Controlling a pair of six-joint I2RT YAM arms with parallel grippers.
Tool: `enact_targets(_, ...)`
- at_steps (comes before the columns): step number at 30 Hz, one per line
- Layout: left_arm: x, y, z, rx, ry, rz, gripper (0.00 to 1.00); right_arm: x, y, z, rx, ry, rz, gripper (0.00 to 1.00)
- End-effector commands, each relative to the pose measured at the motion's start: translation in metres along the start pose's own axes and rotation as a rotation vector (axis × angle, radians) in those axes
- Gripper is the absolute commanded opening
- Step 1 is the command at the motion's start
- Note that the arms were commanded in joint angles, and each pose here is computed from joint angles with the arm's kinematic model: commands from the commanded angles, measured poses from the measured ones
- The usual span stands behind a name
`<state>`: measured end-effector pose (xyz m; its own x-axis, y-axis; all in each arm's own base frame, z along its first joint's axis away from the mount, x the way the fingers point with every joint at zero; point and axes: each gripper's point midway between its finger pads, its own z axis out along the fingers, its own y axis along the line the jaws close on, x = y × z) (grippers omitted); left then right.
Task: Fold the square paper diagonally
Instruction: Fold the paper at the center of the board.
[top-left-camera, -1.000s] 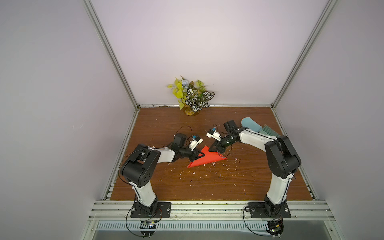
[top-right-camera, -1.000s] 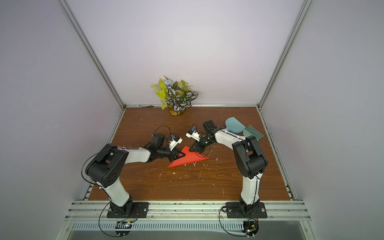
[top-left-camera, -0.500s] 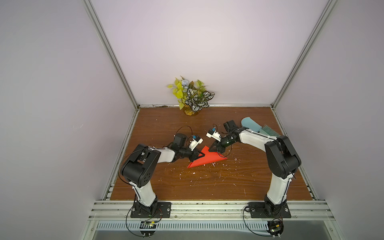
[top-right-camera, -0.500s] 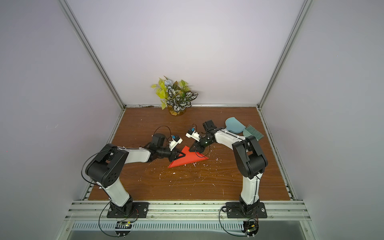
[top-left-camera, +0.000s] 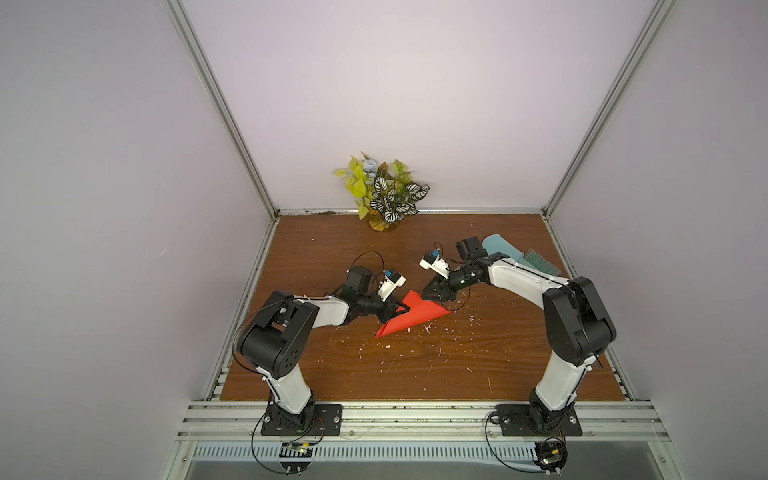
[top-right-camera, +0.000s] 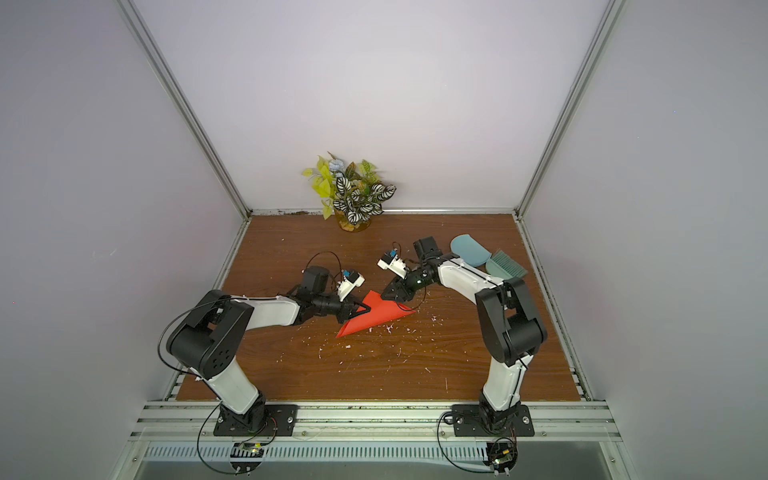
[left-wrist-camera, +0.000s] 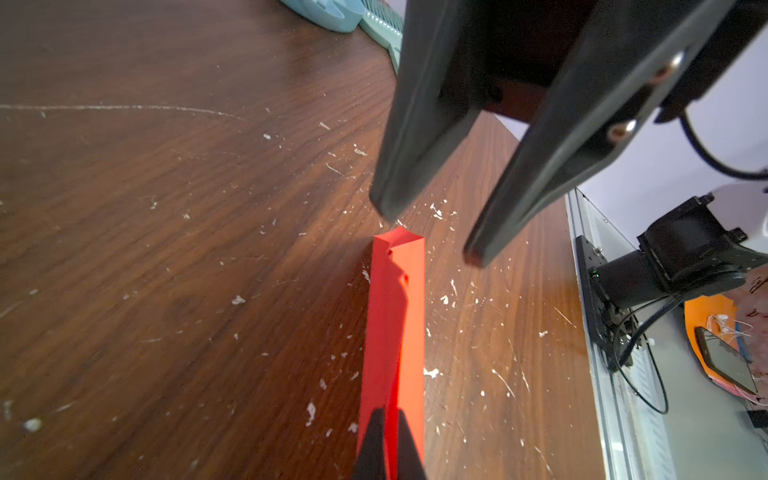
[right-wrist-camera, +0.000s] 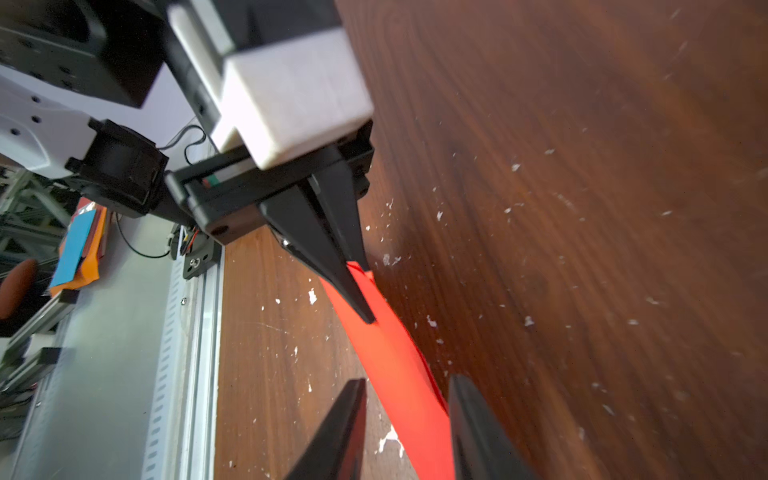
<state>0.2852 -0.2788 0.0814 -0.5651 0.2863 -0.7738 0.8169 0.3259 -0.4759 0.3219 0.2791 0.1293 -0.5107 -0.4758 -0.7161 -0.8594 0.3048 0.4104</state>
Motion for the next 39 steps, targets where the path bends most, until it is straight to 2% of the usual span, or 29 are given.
enact_targets(1, -0.011, -0.014, -0.004, 0.031, -0.035, 0.061, 0.01, -0.027, 0.009, -0.028, 0.021, -0.126, -0.102, 0.51)
enact_targets(5, -0.017, -0.023, -0.008, 0.063, -0.059, 0.086, 0.01, -0.034, 0.019, -0.031, 0.0, -0.194, -0.194, 0.58)
enact_targets(10, -0.024, -0.031, -0.012, 0.084, -0.077, 0.112, 0.01, -0.045, 0.033, -0.027, -0.044, -0.248, -0.329, 0.61)
enact_targets(20, -0.031, -0.037, -0.016, 0.091, -0.095, 0.144, 0.0, -0.039, 0.038, 0.0, -0.088, -0.171, -0.384, 0.62)
enact_targets(25, -0.035, -0.038, -0.017, 0.089, -0.102, 0.147, 0.01, -0.036, 0.046, 0.002, -0.123, -0.169, -0.384, 0.5)
enact_targets(33, -0.037, -0.038, -0.017, 0.09, -0.103, 0.152, 0.0, -0.032, 0.048, 0.004, -0.149, -0.122, -0.372, 0.23)
enact_targets(39, -0.036, -0.038, -0.017, 0.089, -0.1, 0.149, 0.01, -0.033, 0.048, 0.003, -0.15, -0.109, -0.374, 0.13)
